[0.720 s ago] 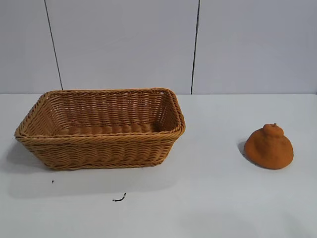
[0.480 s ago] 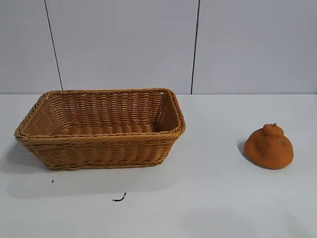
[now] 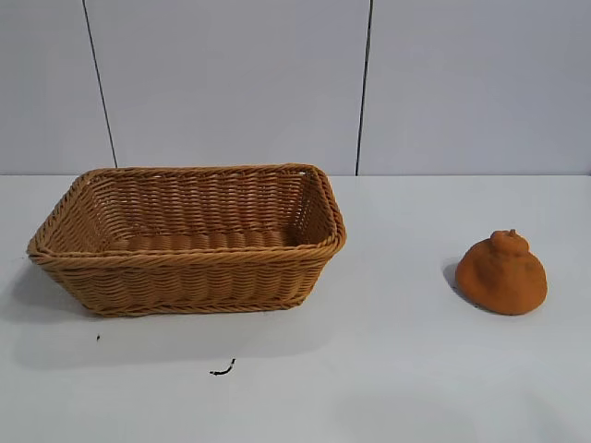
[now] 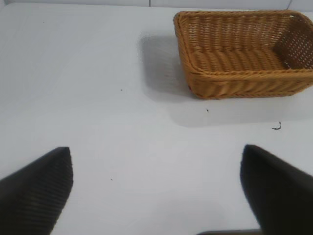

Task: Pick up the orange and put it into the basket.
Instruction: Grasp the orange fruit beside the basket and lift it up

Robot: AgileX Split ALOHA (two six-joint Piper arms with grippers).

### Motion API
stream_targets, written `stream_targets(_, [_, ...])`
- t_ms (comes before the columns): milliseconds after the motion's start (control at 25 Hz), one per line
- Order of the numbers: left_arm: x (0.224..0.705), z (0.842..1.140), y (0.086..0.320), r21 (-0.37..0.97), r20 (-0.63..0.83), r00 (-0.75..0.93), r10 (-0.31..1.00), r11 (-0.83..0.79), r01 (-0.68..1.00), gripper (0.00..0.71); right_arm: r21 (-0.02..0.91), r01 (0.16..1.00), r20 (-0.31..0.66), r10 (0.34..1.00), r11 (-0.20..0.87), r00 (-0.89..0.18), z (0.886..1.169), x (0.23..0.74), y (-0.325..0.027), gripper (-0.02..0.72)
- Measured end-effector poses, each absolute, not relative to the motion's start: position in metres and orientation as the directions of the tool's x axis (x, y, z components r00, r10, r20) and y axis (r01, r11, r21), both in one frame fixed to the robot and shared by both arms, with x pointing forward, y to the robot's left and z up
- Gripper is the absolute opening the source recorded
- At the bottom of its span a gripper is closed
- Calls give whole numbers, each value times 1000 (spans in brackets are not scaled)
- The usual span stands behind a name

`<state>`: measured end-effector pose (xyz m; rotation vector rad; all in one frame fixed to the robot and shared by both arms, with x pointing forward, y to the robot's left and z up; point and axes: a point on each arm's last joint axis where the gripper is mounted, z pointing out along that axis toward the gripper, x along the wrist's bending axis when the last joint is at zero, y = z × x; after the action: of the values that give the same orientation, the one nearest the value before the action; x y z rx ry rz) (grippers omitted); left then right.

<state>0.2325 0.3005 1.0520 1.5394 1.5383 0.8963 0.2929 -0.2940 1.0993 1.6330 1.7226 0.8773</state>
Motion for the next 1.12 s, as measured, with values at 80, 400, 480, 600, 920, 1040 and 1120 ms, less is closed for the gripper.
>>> stream_targets(80, [233,1052,301,888,-39,24,999,23,459,666,753,658,41,998,6,-57,1110,319,-292,631])
stream_targets(400, [233,1052,301,888,-39,24,999,23,459,666,551,834,64,997,-7,-35,1120,449,-285,631])
stream_targets(480, [233,1052,301,888,-39,24,999,23,459,666,509,861,64,997,-5,-31,1114,481,-283,631])
stream_targets(600, [233,1052,301,888,-39,24,999,23,459,666,440,898,63,998,-4,-26,1096,524,-282,631])
stream_targets(920, [233,1052,301,888,-39,24,999,23,459,666,246,969,79,997,-16,-4,1022,598,-277,631])
stream_targets(1040, [233,1052,301,888,-39,24,999,23,459,666,190,982,76,997,-18,3,990,612,-276,631])
stream_targets(1120, [233,1052,301,888,-39,24,999,23,459,666,147,989,74,997,-19,8,968,618,-276,631])
